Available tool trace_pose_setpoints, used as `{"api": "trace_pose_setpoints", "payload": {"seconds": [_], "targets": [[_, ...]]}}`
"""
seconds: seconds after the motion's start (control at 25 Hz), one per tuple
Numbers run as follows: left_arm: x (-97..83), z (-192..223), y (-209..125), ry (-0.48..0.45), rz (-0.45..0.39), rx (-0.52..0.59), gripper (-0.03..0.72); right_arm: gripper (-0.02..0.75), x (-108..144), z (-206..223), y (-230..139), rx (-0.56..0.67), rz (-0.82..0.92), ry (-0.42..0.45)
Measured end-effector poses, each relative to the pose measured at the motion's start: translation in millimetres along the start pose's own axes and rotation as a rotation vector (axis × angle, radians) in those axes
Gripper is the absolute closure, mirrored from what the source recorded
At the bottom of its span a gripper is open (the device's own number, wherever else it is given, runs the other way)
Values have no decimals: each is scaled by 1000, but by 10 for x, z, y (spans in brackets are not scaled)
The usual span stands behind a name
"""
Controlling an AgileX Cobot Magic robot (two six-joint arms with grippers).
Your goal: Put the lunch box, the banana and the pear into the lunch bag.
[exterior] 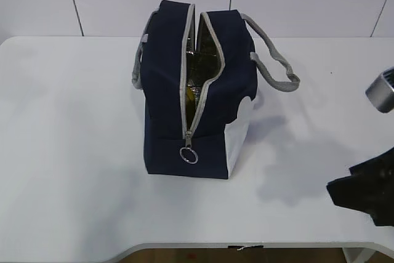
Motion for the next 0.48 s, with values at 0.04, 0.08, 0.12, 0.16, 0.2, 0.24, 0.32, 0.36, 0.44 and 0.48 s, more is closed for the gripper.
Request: {"api": "trace_pose_setpoints", "payload": {"seconds": [0.04,0.08,0.12,0.16,0.2,0.24,0.32,0.36,0.44,0.48], "targets": [[-8,0,3,-6,-2,-2,490,344,-43,0,-21,15,24,-33],[-16,0,6,-12,-4,-4,490,343,-98,-3,-50,34,88,-76],[-18,0,6,-14,-5,-5,490,343,-143,-8,-78,51,135,-113],[-21,0,7,-16,-5,-5,490,343,-205,-18,-110,69,165,-164],[-23,0,8,-17,-6,-6,490,343,-242,-27,-143,87,214,-197],[-23,0,8,-17,-6,-6,490,343,-269,-36,-171,103,242,-222],[-23,0,8,-17,-6,-6,490,343,-305,-45,-184,108,251,-252],[-23,0,8,-17,-6,-6,490,343,-311,-45,-169,97,246,-255],[-23,0,8,-17,-6,-6,490,343,-314,-55,-108,50,204,-252],[-23,0,8,-17,-6,-6,490,343,-311,-62,-58,12,168,-248]]}}
Point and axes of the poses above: a point on each arm's last joint axis where the gripper is mounted, z pointing out along that axis toward the gripper, x along the wrist's bending axis when the last joint is at zero, y = z × x, the point moved 4 cm from there along z, pointing out along that axis toward the gripper, and after that the axes turned 10 degrees about z, right-handed, at the moved point
